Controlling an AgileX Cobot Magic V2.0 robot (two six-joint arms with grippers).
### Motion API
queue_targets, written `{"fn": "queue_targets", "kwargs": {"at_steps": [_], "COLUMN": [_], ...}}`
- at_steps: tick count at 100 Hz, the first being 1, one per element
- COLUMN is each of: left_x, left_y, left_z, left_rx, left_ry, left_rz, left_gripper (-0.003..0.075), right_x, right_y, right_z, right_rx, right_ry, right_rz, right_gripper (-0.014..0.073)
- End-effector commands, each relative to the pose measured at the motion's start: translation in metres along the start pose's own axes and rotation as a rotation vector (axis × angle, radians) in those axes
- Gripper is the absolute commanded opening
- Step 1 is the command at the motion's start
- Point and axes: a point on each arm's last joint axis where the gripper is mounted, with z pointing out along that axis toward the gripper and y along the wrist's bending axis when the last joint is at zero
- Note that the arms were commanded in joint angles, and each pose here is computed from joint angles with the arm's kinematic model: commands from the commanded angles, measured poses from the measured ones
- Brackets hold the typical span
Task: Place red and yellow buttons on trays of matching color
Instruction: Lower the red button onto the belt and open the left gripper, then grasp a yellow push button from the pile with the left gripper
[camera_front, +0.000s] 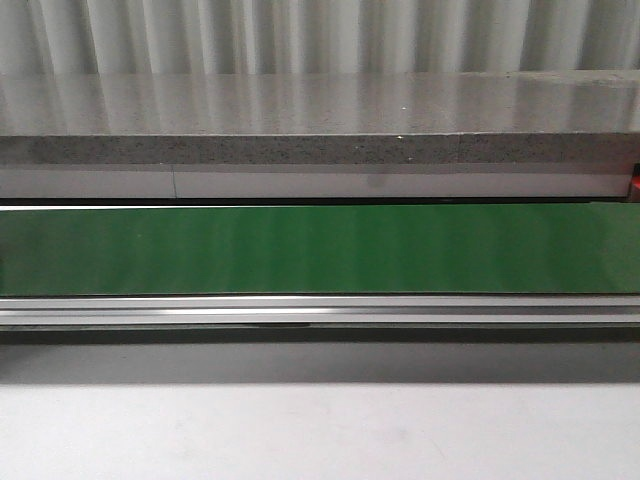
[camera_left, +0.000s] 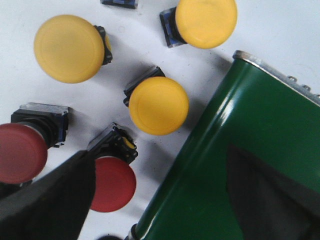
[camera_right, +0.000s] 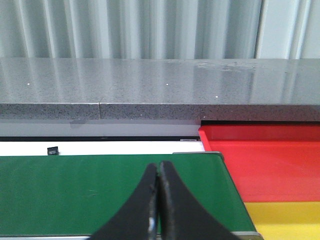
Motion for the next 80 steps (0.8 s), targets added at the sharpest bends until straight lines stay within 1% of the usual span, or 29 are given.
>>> {"fn": "queue_targets", "kwargs": {"at_steps": [1, 26, 44, 80], "left_x": [-0.007, -0.013, -0.020, -0.027], "left_y": [-0.002, -0.001, -0.002, -0.002], "left_z": [-0.016, -0.003, 0.008, 0.018], "left_rx": [0.023, 0.022, 0.041, 0.040], "left_ry": [-0.086, -0.083, -0.084, -0.056], "left_rz": [-0.007, -0.013, -0.027, -0.029], "left_gripper": [0.0509, 0.0509, 0.0502, 0.0502], "right_x": [-0.008, -0.008, -0.008, -0.008], "right_y": [0.001, 0.001, 0.001, 0.001], "right_z": [-0.002, -0.002, -0.002, -0.002], "right_rx": [-0.007, -0.007, -0.007, -0.007], "right_ry": [-0.096, -0.096, -0.096, -0.096], "right_rz": [-0.013, -0.013, -0.013, -0.013], "right_gripper": [-0.0066, -0.0066, -0.0066, -0.0066]}}
